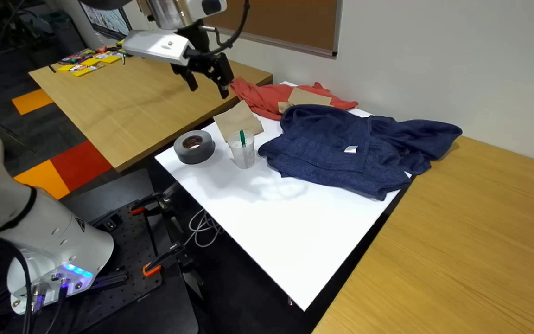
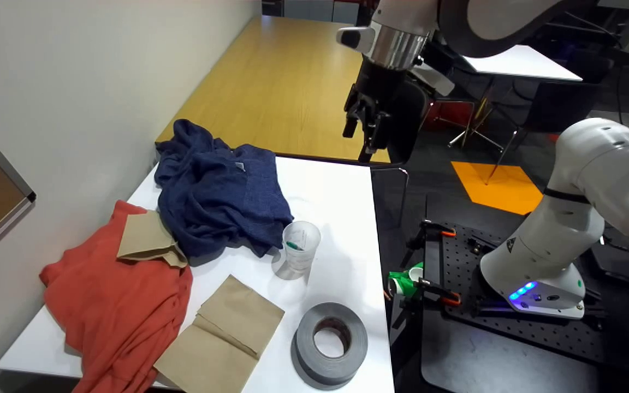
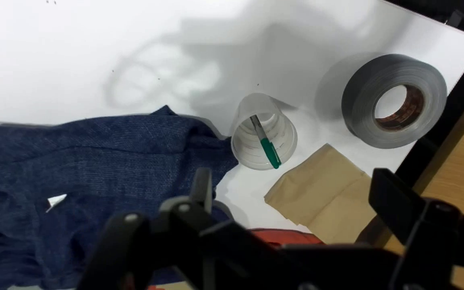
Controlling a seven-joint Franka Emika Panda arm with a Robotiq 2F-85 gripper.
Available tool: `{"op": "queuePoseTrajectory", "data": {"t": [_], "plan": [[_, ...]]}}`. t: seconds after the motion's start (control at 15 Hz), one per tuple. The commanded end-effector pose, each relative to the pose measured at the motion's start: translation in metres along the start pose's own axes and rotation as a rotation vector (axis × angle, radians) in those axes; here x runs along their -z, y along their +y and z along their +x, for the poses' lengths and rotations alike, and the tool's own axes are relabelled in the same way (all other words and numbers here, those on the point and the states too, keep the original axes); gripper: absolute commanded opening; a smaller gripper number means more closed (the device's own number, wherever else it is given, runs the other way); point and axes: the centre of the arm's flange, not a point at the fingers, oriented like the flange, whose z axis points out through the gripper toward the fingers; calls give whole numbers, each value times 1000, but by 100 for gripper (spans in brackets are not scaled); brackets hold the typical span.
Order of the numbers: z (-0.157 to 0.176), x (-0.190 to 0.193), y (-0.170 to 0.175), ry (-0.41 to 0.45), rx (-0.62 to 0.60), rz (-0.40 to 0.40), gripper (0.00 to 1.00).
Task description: Pick up the pen from the cup and put it on the table
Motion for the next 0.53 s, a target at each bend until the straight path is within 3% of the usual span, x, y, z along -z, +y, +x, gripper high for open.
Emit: {"op": "queuePoseTrajectory", "data": {"t": [0.0, 0.13, 0.2, 0.47], "plan": [[14, -35, 0, 6, 161, 51, 100], [21, -51, -6, -20, 216, 67, 100], [11, -37, -7, -24, 166, 53, 100], [12, -44, -7, -38, 171, 60, 100]]}}
